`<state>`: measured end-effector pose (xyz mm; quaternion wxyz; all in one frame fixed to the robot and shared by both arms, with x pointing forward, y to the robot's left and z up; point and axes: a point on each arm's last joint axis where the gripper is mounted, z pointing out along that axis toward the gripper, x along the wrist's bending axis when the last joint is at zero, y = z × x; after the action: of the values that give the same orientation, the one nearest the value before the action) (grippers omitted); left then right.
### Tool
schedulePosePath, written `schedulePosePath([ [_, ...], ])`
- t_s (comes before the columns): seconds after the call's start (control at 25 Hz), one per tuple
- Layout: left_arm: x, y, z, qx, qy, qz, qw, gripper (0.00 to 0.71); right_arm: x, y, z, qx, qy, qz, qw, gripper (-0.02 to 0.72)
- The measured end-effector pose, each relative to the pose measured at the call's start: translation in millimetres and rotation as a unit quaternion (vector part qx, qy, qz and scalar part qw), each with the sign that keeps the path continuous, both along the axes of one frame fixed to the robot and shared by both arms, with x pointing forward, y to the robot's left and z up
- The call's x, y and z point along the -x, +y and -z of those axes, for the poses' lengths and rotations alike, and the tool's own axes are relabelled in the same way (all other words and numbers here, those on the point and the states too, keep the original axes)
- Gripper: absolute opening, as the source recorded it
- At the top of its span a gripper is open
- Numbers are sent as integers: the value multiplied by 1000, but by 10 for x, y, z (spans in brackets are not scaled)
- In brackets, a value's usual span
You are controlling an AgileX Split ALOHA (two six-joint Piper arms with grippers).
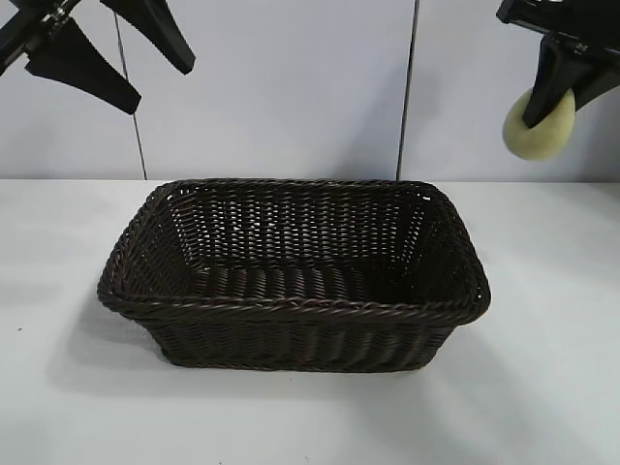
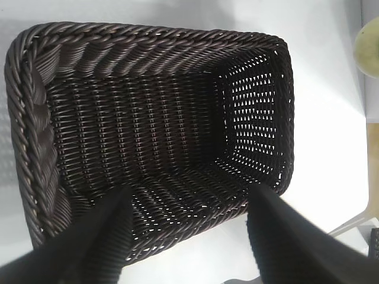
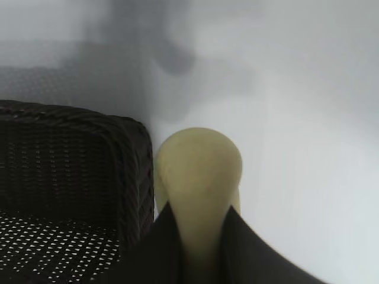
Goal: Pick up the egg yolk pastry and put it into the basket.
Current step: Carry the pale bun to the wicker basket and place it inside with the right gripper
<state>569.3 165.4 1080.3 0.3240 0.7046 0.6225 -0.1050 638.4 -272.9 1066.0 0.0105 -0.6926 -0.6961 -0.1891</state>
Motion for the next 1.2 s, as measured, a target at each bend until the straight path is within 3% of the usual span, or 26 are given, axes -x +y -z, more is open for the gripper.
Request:
schedulePosePath([
  [0.6,1,0,0,0,1,0,1000,424,225,1313,-27,-23,-38,-139,989,84],
  [0.88,5,0,1,0,2,2,1000,424,284,1677,230,-18,-9,-179,984,84],
  [1.2,6,0,2,0,3,2,1000,424,169,1745,623,-11,31,-170,985,84],
])
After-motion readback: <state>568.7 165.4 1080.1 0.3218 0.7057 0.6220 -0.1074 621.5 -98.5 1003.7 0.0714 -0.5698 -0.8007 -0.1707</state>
